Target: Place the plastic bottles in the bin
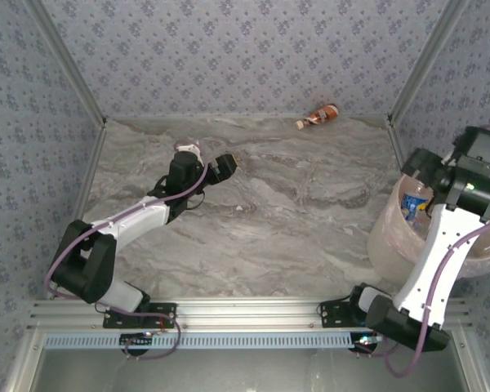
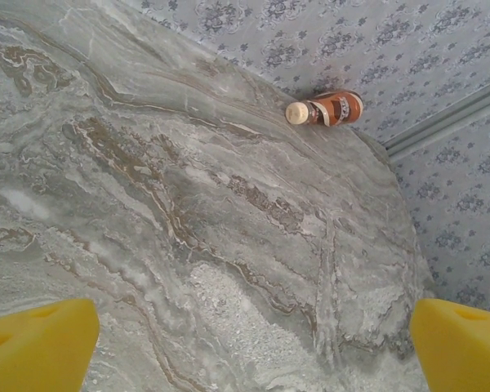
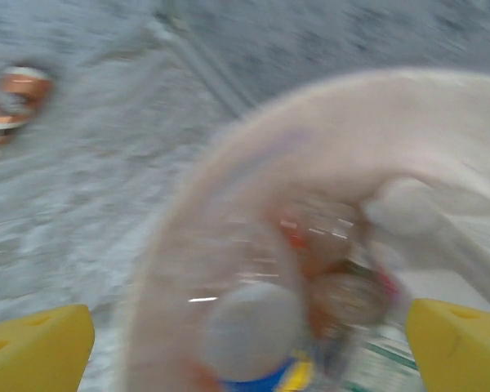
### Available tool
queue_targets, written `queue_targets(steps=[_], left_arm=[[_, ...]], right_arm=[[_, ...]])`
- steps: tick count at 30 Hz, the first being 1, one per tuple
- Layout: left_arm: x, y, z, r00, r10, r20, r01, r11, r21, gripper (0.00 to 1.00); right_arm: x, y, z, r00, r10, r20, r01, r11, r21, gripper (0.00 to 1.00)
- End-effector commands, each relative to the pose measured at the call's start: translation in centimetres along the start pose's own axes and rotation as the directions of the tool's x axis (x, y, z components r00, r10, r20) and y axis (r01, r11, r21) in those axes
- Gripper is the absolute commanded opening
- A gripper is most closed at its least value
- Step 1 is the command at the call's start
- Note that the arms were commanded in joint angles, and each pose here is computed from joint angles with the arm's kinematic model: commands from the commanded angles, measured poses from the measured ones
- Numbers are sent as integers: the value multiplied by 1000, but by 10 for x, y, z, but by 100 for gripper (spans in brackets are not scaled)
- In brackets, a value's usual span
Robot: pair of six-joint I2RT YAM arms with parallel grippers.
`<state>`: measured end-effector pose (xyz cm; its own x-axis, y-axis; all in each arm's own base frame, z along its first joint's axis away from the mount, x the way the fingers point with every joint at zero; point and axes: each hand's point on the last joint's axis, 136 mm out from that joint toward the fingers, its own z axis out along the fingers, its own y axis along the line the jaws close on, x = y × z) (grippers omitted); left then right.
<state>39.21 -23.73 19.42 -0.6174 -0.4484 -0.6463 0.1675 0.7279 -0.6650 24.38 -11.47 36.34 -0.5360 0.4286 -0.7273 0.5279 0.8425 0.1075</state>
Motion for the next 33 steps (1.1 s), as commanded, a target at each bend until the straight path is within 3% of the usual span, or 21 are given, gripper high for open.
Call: queue_targets(steps=[1,5,8,11,17,20,24,33], left_arm=[[-17,-8,-10,998,22,53,-23,1000,1,98],[-17,-1,-13,998,19,60,-18,1000,-20,98],[-18,7,-15,998,20,66,-17,999,-39,98],[-21,12,-15,997,15,73,-12,999,-53,98],[-22,16,-13,997,-3,81,8,998,-61,98],[-19,21,-12,997,-16,78,23,997,-78,98],[-19,25,-14,997,-19,80,26,996,-90,98],[-22,46,-18,995,-24,100,38,990,-138,98]], right_arm=[[-18,56,-15,995,-49,85,63,983,-172,100],[-28,72,3,987,-105,121,117,988,-98,100],[-29,81,24,989,-125,84,133,986,-96,100],[-24,112,35,984,-167,54,174,969,-176,100],[-23,210,48,959,-266,101,284,877,-388,100],[-17,261,78,948,-295,118,317,843,-434,100],[-17,302,131,953,-274,129,303,860,-411,100],[-5,342,243,979,-186,82,204,910,-361,100]])
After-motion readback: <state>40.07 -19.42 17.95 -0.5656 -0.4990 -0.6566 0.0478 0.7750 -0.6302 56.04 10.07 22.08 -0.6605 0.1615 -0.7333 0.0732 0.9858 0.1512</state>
